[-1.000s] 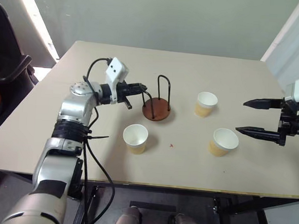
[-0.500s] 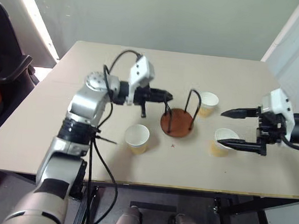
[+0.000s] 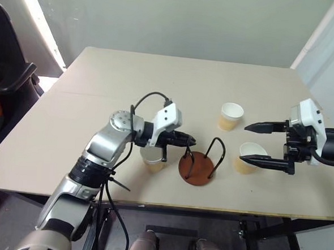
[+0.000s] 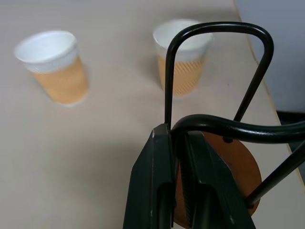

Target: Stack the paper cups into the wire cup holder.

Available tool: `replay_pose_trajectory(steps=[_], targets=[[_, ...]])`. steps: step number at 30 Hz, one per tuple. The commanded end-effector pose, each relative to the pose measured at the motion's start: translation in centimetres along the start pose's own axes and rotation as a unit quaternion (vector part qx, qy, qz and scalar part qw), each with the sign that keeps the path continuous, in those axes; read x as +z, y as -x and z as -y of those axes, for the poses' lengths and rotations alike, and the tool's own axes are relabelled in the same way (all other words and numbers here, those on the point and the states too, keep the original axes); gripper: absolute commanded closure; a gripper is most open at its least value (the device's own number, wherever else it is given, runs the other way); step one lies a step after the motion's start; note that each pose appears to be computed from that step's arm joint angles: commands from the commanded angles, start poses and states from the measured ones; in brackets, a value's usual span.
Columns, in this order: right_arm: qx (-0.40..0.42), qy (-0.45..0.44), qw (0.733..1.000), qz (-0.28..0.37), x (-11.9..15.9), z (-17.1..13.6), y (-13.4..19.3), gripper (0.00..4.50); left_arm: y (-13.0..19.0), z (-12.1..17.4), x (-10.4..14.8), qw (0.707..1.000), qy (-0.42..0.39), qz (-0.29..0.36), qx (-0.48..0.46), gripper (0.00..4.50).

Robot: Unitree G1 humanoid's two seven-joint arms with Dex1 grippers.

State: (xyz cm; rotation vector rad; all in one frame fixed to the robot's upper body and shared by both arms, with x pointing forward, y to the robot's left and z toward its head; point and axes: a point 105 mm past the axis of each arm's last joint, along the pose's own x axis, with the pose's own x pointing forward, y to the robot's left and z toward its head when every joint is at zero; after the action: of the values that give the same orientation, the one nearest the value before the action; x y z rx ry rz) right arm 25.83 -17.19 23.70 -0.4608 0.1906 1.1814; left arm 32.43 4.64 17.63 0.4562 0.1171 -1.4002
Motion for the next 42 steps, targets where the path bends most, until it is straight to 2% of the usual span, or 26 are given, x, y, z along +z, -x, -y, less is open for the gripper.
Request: replay_pose_trajectory(steps=[1, 4, 10, 15, 22, 31, 33, 37, 39, 42], targets=[[-0.005, 0.019, 1.000, -0.001, 0.7, -0.1, 0.3, 0.00, -0.5, 0.0, 0.3, 1.000, -0.023, -0.004, 0.007, 4.45], [-0.007, 0.018, 1.000, -0.001, 0.6, 0.0, 0.2, 0.00, -0.6, -0.4, 0.4, 1.000, -0.015, -0.003, 0.015, 3.60], [-0.008, 0.016, 1.000, -0.001, 0.5, 0.0, 0.1, 0.00, -0.3, -0.4, 0.5, 0.999, -0.039, -0.012, 0.011, 1.49], [-0.012, 0.017, 0.999, -0.025, -0.1, 0.3, 0.6, 0.00, 0.8, -1.2, 1.1, 0.997, -0.074, -0.024, 0.026, 1.49], [0.005, 0.024, 0.992, -0.123, -3.6, 0.5, -0.5, 0.00, 2.5, -1.4, 2.9, 0.990, -0.130, -0.041, 0.030, 1.49], [0.011, 0.025, 0.988, -0.151, -5.4, 1.5, -0.7, 0.00, 6.0, -0.8, 3.1, 0.984, -0.153, -0.086, 0.033, 1.49], [0.011, 0.026, 0.986, -0.164, -5.9, 1.7, -0.9, 0.00, 7.2, -1.1, 2.8, 0.982, -0.152, -0.098, 0.051, 1.49], [0.003, 0.035, 0.979, -0.203, -7.7, 2.1, -1.4, 0.00, 11.7, -1.4, 3.4, 0.979, -0.136, -0.111, 0.104, 1.49], [0.016, 0.035, 0.980, -0.195, -7.5, 1.6, -1.8, 0.00, 13.2, -1.1, 3.7, 0.980, -0.121, -0.113, 0.113, 1.49], [0.022, 0.039, 0.977, -0.208, -8.0, 1.5, -2.1, 0.00, 14.2, 0.7, 4.2, 0.985, -0.104, -0.101, 0.092, 0.89]])
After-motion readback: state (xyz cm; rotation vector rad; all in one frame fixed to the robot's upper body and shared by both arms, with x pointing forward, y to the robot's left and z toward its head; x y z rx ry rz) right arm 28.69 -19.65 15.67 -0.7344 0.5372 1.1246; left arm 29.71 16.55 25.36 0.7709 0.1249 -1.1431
